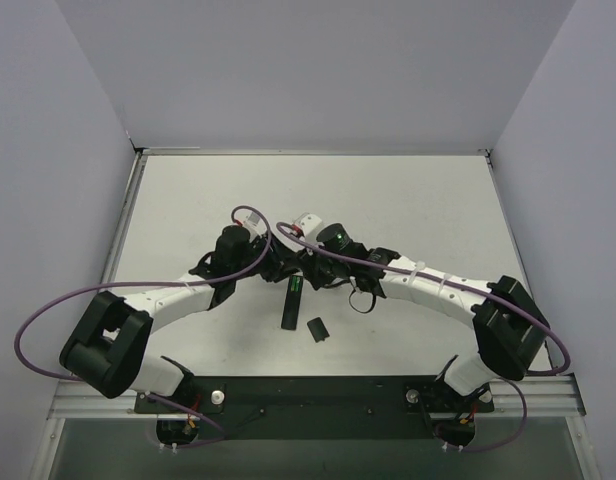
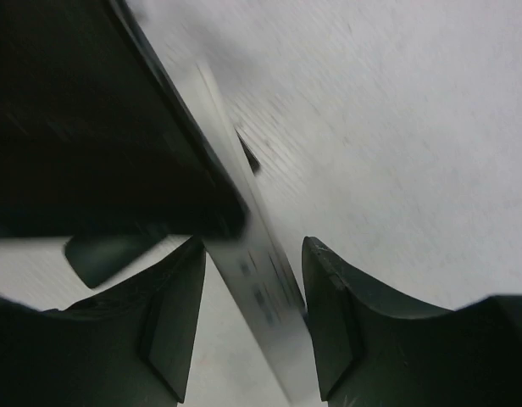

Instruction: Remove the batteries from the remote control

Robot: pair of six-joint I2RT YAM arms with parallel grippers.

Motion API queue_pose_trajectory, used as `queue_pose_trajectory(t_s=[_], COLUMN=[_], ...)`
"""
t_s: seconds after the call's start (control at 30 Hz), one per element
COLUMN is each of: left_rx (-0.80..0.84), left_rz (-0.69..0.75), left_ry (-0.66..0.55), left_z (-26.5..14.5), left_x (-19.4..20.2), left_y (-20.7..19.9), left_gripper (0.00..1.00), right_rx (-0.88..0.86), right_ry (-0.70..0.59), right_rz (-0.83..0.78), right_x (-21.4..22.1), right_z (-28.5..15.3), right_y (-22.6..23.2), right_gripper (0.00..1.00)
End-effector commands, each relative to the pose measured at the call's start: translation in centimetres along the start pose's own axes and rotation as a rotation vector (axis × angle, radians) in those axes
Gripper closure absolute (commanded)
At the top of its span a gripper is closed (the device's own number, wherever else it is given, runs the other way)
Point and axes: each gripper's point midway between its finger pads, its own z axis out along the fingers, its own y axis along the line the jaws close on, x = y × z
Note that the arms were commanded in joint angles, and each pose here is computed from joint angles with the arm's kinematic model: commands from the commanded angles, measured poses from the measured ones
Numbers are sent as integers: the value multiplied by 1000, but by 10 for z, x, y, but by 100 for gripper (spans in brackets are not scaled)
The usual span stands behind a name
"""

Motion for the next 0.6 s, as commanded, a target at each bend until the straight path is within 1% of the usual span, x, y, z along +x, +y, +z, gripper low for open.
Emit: queue_pose_trajectory(t_s=[0.0, 0.07, 0.2, 0.27, 0.37, 0.4, 0.47, 0.5, 0.53, 0.57], left_rx=[117, 115, 109, 92, 81, 84, 106, 106, 113, 126], left_rz=[-4, -4, -1, -1, 5, -8, -16, -34, -39, -37], left_ry=[324, 324, 309, 281, 248, 220, 183, 166, 153, 138], left_z=[-16, -16, -16, -17, -20, -21, -27, -29, -31, -34], left_x=[73, 74, 69, 60, 46, 35, 24, 17, 13, 10], left_y=[-33, -32, -32, -30, -29, -29, -34, -32, -34, -38], left_gripper=[100, 100, 100, 100, 100, 100, 100, 100, 100, 100], right_rx=[-68, -68, -65, -62, -67, -87, -94, -102, -103, -104], right_ry=[-486, -483, -463, -448, -417, -413, -409, -416, -458, -442], right_rz=[25, 27, 25, 25, 41, 45, 76, 87, 104, 146], right_x=[-150, -150, -145, -134, -109, -103, -82, -78, -80, -64], right_z=[-25, -24, -23, -24, -29, -31, -40, -45, -57, -55], right_y=[16, 16, 16, 15, 10, 12, 9, 8, 6, 4], right_gripper=[54, 54, 59, 58, 52, 46, 39, 32, 30, 29])
